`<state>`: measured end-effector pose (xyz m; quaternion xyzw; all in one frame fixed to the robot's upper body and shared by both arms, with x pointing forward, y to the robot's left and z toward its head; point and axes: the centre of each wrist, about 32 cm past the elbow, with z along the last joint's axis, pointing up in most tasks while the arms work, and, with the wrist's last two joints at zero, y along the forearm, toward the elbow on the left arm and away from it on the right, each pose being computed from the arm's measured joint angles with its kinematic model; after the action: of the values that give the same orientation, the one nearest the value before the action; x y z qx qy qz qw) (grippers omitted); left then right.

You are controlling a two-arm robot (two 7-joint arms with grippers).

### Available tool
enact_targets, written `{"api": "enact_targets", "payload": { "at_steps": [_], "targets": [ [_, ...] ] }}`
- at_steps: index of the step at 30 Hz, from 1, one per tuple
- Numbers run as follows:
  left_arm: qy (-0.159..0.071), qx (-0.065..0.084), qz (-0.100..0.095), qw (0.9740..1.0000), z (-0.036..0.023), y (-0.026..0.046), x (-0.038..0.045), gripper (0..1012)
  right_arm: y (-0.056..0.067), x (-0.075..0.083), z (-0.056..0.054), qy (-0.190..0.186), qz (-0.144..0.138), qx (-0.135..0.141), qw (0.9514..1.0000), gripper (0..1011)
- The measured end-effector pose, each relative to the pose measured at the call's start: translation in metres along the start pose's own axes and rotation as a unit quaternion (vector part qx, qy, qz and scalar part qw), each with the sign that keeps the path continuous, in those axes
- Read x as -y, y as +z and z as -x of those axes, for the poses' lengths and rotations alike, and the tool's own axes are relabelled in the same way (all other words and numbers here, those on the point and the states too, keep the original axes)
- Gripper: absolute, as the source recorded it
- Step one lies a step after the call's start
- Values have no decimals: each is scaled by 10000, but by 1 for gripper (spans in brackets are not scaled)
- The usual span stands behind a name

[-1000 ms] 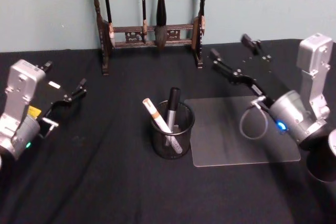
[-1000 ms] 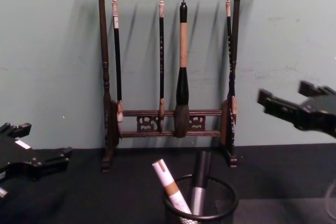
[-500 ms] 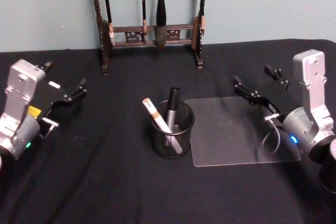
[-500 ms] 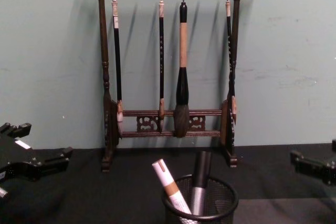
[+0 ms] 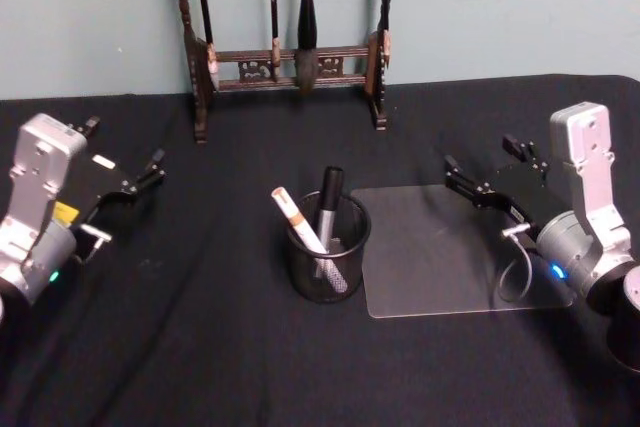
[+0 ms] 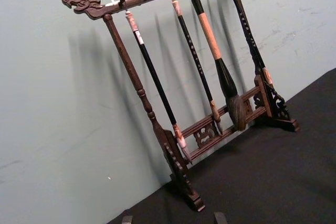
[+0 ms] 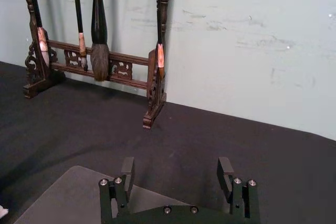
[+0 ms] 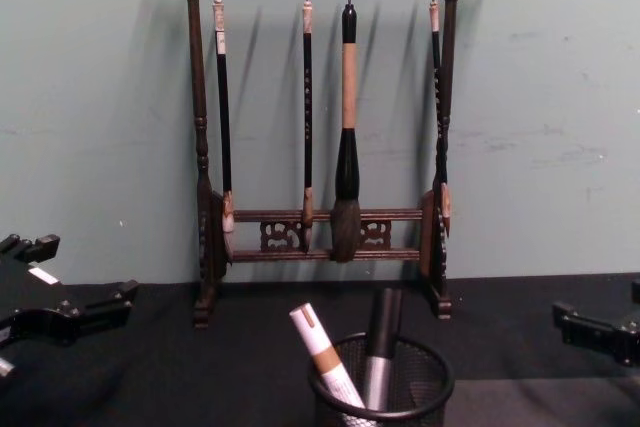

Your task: Pick up the water-based marker from the table and place it into the pen holder.

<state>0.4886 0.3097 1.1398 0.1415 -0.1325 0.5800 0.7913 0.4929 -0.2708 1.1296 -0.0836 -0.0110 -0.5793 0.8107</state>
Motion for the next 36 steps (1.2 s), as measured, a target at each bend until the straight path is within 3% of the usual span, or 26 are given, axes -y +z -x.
{"api": "enact_targets", "payload": {
  "at_steps": [36],
  "targets": [
    [0, 0, 0, 10000, 0, 0, 0, 1001, 12, 1, -4, -2, -48, -8, 10000, 1002]
  ]
}}
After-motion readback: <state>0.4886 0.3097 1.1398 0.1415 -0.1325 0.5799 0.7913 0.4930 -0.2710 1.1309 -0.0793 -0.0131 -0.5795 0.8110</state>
